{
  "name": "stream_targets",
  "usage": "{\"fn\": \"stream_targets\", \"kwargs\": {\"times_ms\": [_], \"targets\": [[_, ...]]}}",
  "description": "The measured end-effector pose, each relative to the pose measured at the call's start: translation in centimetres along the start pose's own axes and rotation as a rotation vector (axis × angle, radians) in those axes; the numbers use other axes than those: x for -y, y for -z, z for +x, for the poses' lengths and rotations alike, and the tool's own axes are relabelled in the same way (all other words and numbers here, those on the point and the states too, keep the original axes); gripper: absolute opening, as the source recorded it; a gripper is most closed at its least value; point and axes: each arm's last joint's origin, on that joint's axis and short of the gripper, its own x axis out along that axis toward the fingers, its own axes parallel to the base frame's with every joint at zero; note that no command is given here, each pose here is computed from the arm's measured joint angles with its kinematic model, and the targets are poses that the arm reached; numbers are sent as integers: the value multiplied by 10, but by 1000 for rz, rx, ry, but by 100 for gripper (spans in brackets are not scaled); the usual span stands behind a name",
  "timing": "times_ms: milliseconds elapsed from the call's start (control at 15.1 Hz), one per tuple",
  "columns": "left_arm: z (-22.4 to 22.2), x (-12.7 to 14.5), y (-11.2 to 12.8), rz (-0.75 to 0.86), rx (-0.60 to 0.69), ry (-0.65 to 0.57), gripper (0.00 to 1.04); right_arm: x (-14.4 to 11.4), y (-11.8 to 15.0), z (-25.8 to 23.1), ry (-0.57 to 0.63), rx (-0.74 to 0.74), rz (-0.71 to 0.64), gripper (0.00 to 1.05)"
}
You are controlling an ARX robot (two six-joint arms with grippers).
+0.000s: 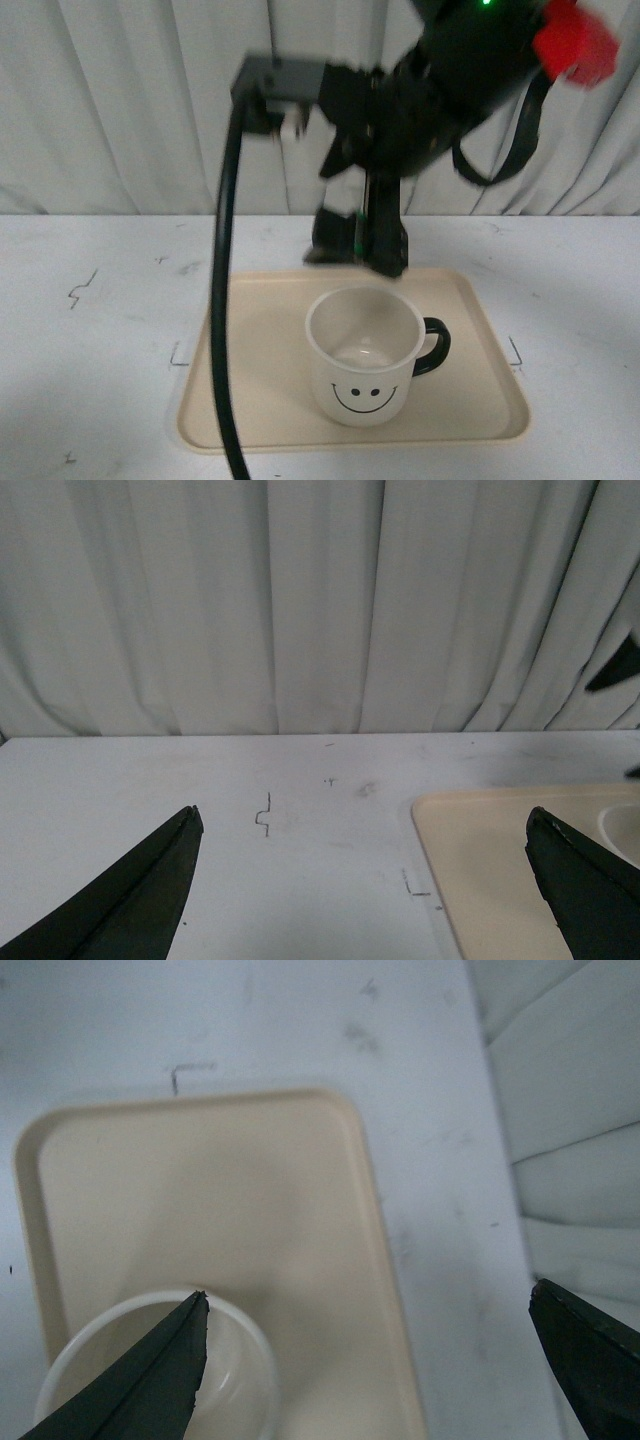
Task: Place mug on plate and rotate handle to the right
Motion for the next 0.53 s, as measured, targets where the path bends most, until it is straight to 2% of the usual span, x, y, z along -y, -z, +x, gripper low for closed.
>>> {"fn": "stream_targets", "kwargs": {"times_ms": [66,133,199,265,332,398,464,531], "targets": [[0,0,0,0,1,0,98,4,-13,-22,45,40,-4,97],[0,0,0,0,1,0,98,8,-22,-29,325,78,23,92],[0,0,0,0,1,1,98,0,-11,-34,633,77,206,81],[0,0,0,0,0,-2,98,-23,15,-37,837,99,432,70],[0,0,0,0,1,-4,98,-45,54,-47,1018,160,656,57],[0,0,0,0,0,-3,98,-59,77,-64,1110,277,797,46],[0,0,0,0,0,-1,98,-72,89,-87,1180,388,862,35],[0,0,0,0,1,-1,98,-91,92,-110,1198,506,881,21]]}}
